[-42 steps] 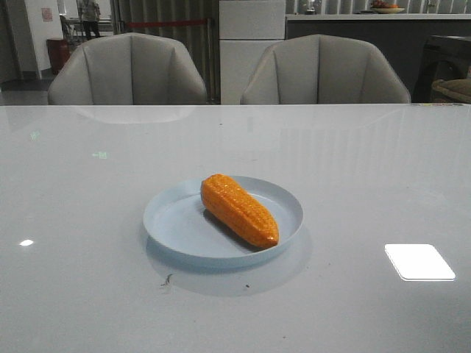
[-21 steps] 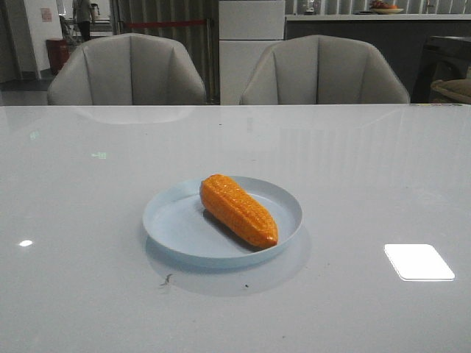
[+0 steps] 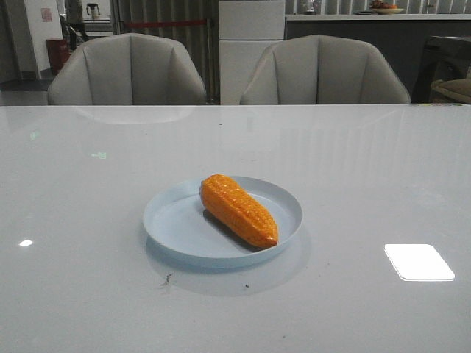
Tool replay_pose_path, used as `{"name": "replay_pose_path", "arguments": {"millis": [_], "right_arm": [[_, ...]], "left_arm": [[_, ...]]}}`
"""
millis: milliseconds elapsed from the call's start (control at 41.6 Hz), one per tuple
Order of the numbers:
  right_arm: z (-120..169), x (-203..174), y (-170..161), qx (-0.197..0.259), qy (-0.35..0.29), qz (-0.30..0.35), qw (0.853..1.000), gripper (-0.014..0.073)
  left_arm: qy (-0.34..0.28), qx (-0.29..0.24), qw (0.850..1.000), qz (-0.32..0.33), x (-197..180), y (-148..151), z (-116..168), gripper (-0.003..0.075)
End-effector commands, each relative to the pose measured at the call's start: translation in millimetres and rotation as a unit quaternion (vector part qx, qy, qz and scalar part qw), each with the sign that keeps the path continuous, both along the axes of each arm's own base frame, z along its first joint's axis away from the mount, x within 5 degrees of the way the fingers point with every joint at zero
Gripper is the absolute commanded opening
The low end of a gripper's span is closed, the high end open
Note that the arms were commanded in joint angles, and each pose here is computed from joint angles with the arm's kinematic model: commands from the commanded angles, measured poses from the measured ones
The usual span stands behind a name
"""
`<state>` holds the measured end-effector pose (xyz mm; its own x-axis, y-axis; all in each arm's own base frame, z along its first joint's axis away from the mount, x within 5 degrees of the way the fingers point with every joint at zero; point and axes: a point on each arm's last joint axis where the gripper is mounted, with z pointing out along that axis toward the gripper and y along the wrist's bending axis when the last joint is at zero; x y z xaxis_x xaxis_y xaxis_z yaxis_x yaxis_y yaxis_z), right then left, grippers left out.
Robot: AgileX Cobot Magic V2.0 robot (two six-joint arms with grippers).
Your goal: Place corn on plate with both arms
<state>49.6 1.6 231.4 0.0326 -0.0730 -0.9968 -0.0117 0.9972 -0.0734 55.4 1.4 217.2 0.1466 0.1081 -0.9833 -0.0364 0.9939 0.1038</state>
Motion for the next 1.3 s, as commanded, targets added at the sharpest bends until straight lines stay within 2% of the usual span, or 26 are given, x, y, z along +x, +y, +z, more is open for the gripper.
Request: {"name": "replay_pose_path", "arguments": {"millis": [0, 96, 216, 1273], "right_arm": [[6, -2, -2, 0.003, -0.085, -0.006, 0.996, 0.0053], [-12, 3, -2, 0.004, -0.083, -0.006, 0.996, 0.0053], [-17, 4, -1, 0.003, -0.051, 0.003, 0.999, 0.0053], [-18, 4, -1, 0.003, -0.048, 0.003, 0.999, 0.0053]], "left_arm": [[-0.030, -0.004, 1.000, 0.004, -1, 1, -5, 0.0089], [-0.030, -0.004, 1.000, 0.004, -1, 1, -5, 0.0089], [-0.030, -0.004, 1.000, 0.004, -1, 1, -5, 0.0089], [-0.030, -0.004, 1.000, 0.004, -1, 1, -5, 0.0089]]}}
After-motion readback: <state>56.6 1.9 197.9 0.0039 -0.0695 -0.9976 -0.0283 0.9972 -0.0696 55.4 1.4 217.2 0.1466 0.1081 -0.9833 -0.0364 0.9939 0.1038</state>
